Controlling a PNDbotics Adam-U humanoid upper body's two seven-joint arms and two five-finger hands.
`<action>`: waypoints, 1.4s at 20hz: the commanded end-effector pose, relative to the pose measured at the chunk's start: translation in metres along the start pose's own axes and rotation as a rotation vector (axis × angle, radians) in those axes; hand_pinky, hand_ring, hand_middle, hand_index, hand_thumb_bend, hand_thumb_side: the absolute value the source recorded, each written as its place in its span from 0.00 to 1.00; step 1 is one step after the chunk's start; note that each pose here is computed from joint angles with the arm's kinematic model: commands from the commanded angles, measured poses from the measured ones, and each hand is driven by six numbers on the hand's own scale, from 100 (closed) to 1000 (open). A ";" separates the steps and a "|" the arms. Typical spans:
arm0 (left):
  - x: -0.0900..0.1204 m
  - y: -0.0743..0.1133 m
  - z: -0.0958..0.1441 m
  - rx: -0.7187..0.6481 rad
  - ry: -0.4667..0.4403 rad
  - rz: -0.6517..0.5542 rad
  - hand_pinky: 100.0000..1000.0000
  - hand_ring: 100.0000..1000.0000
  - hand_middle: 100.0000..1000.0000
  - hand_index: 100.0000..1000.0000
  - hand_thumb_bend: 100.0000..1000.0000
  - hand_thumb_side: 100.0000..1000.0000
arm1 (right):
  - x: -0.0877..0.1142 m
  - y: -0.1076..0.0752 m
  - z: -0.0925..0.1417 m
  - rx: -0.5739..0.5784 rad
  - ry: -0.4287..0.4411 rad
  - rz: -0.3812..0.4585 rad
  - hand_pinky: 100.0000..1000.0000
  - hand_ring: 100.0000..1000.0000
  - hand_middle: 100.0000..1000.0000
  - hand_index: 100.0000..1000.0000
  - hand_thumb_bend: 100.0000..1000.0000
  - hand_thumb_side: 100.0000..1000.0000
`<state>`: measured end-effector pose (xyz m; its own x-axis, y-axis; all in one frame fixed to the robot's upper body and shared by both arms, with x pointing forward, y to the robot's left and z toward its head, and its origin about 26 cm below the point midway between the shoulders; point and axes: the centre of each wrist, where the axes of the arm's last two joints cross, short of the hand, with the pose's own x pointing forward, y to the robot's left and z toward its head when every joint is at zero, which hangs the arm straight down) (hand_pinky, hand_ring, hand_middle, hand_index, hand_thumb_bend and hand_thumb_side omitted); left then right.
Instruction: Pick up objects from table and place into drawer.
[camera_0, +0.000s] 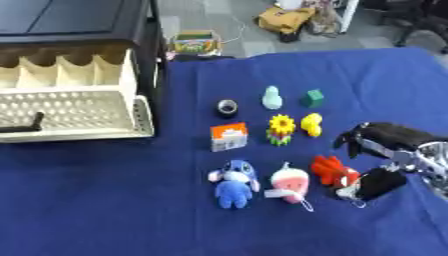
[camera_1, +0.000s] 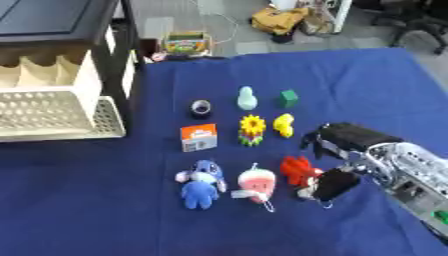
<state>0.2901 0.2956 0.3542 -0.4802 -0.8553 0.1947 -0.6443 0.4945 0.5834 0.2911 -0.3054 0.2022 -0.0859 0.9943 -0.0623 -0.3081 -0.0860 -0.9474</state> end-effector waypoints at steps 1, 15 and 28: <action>0.005 0.008 -0.004 0.018 -0.025 -0.012 0.00 0.00 0.00 0.75 0.49 0.88 | -0.005 -0.004 -0.001 -0.026 0.036 0.011 0.70 0.69 0.55 0.84 0.50 0.47; 0.005 0.006 -0.003 0.020 -0.029 -0.003 0.00 0.00 0.00 0.72 0.47 0.88 | -0.007 0.004 -0.011 0.018 0.044 -0.017 0.65 0.68 0.53 0.78 0.44 0.42; 0.005 0.006 -0.003 0.026 -0.037 0.000 0.00 0.00 0.00 0.71 0.46 0.88 | -0.016 0.011 -0.019 0.032 0.087 -0.023 0.61 0.62 0.50 0.70 0.25 0.30</action>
<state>0.2911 0.2938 0.3520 -0.4928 -0.8480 0.1951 -0.6411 0.5054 0.5776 0.3063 -0.3183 0.1783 -0.0013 0.9986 -0.0521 -0.3636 -0.0490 -0.9303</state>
